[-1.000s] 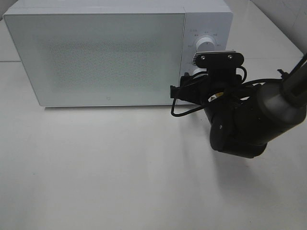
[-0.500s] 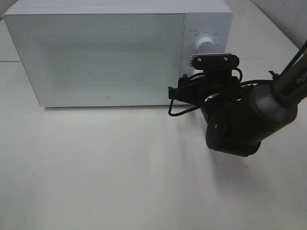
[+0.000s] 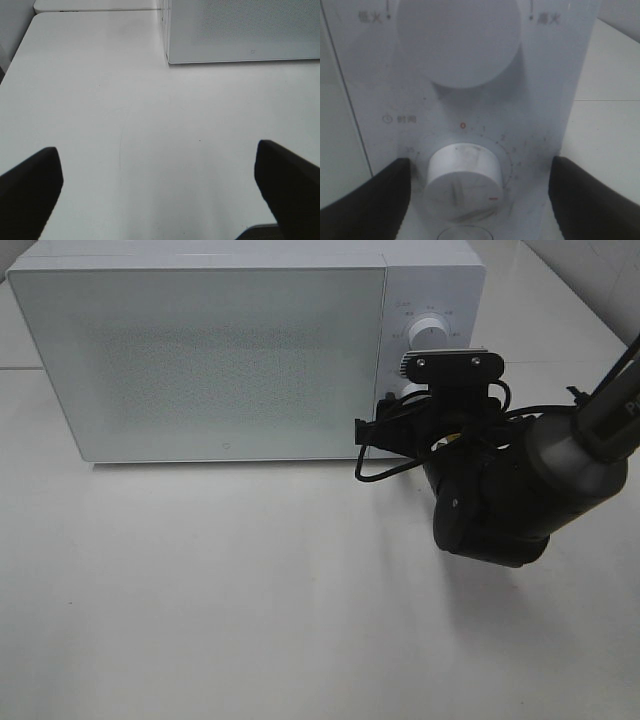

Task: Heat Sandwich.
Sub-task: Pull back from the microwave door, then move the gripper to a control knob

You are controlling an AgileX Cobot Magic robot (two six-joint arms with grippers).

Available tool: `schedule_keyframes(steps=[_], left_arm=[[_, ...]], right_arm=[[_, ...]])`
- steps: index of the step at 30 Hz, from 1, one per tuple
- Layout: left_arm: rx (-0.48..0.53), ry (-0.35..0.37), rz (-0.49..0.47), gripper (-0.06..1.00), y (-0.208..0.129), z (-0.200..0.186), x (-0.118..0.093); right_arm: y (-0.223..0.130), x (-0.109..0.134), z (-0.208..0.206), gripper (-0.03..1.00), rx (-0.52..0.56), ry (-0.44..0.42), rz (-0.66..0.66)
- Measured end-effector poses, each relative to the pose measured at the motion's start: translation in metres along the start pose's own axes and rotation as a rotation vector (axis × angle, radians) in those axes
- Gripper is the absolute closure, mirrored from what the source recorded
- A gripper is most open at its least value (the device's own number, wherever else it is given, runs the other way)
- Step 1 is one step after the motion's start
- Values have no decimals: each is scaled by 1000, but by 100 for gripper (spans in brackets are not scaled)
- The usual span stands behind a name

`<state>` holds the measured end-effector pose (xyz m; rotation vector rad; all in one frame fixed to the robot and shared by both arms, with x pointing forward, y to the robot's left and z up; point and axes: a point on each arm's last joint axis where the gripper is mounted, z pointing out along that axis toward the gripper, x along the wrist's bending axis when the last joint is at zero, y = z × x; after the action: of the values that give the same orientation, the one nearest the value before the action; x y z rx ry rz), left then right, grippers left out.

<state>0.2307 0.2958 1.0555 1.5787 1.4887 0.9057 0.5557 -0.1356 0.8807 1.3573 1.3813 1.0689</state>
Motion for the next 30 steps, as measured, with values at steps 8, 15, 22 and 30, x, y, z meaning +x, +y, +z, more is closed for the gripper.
schedule_keyframes(steps=[8, 15, 22, 30], left_arm=[[0, 0, 0, -4, 0, 0, 0], [0, 0, 0, -4, 0, 0, 0], [0, 0, 0, -4, 0, 0, 0], [0, 0, 0, -4, 0, 0, 0]], right_arm=[[2, -1, -1, 23, -6, -2, 3], [-1, 0, -1, 39, 26, 8, 13], [-1, 2, -1, 53, 25, 23, 18], [-1, 2, -1, 53, 23, 23, 18]])
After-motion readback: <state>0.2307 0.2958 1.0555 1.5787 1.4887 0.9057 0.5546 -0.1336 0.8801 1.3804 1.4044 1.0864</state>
